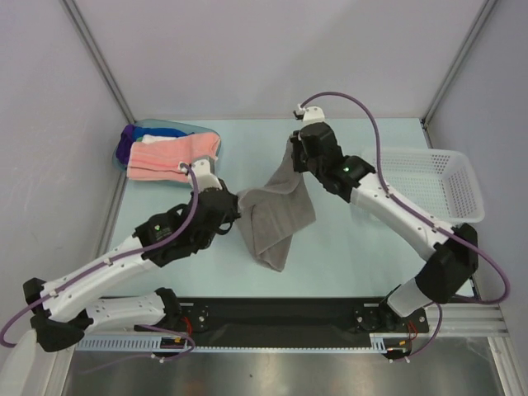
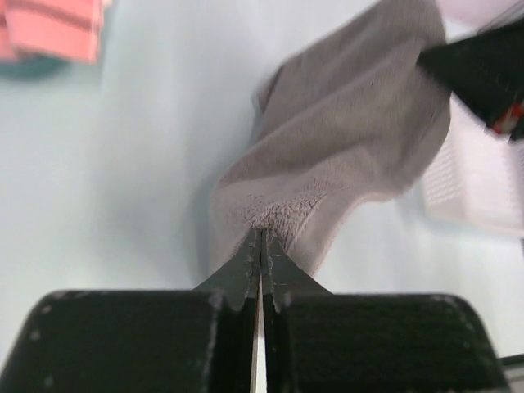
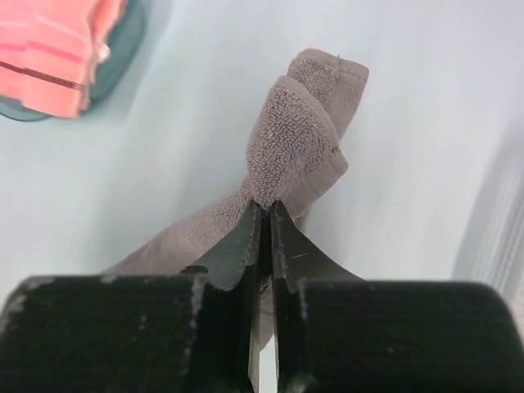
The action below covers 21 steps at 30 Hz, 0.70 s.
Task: Fold and stack the towels
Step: Flatten out the crumpled towel
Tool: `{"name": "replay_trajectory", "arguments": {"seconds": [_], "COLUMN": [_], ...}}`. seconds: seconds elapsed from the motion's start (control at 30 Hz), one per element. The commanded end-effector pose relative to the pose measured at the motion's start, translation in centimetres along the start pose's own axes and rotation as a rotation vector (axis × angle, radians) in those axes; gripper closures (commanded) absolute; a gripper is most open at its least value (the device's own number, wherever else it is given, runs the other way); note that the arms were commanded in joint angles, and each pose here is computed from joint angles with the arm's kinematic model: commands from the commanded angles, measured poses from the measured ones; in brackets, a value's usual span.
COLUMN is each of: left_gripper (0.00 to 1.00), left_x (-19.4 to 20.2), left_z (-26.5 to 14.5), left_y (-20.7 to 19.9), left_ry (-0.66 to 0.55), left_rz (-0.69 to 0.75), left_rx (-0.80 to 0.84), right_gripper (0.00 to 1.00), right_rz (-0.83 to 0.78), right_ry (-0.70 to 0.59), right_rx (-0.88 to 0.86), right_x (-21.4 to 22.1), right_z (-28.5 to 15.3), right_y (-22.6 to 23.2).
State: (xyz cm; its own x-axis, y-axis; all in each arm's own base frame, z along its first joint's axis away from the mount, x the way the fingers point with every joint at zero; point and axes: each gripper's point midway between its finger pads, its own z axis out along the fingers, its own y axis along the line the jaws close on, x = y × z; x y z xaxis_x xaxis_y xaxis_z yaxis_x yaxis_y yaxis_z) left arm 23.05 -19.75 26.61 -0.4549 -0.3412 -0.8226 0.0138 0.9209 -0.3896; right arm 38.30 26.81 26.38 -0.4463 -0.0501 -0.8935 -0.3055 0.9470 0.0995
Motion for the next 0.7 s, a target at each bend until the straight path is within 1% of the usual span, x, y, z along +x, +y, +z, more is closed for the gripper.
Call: {"name": "replay_trajectory", "arguments": {"seconds": [0.0,0.07,0.17,0.27,0.3,0.37,0.43,0.47,0.5,0.53,0.57,0.6,0.63,0.67], "left_gripper": [1.00,1.00,1.00,1.00,1.00,0.99,1.00,1.00,1.00,1.00,1.00,0.98,0.85,0.77], "left_x": [-4.7,-6.8,-9.7,-11.6,-11.7,-11.4,-9.5,-6.4,-4.5,-2.3,2.2,2.9,5.3,8.5], "left_z": [-1.0,-1.6,-2.6,-3.4,-3.3,-2.8,-2.4,-1.1,-0.6,-0.1,1.2,1.3,0.6,1.3], "left_y": [-1.4,-1.9,-2.4,-2.8,-2.7,-2.5,-3.7,-3.5,-4.8,-5.5,-4.8,-6.6,-7.8,-7.1], "left_ry": [-0.096,-0.125,-0.168,-0.190,-0.185,-0.167,-0.114,-0.042,0.011,0.066,0.154,0.128,0.150,0.188], "left_rz": [0.054,0.053,0.049,0.064,0.071,0.076,0.075,0.104,0.104,0.108,0.144,0.120,0.136,0.170], "left_rx": [0.028,0.046,0.070,0.087,0.087,0.085,0.166,0.181,0.256,0.306,0.316,0.407,0.465,0.455], "right_gripper": [0.99,1.00,0.98,0.97,0.97,0.96,0.94,0.94,0.96,0.96,0.96,0.97,0.97,0.98], "right_rz": [0.031,0.038,0.072,0.101,0.096,0.115,0.128,0.130,0.120,0.119,0.115,0.110,0.105,0.099], "right_ry": [-0.059,-0.074,-0.115,-0.131,-0.136,-0.165,-0.127,-0.111,-0.064,-0.047,-0.019,-0.002,0.012,0.025], "right_rx": [-0.028,-0.030,-0.043,-0.074,-0.085,-0.055,-0.067,-0.073,-0.055,-0.047,-0.035,-0.028,-0.012,-0.003], "right_x": [-2.6,-2.7,-4.2,-4.4,-4.2,-4.2,-1.8,-0.8,1.5,2.5,3.8,4.8,5.6,6.0], "right_z": [-4.0,-5.3,-8.0,-10.7,-11.5,-13.0,-12.4,-12.1,-11.0,-10.5,-9.6,-9.0,-8.4,-8.0], "right_y": [-0.1,-0.3,-0.8,-0.6,0.0,-0.7,-0.7,-0.6,-0.8,-0.9,-0.9,-1.0,-1.2,-1.2]}}
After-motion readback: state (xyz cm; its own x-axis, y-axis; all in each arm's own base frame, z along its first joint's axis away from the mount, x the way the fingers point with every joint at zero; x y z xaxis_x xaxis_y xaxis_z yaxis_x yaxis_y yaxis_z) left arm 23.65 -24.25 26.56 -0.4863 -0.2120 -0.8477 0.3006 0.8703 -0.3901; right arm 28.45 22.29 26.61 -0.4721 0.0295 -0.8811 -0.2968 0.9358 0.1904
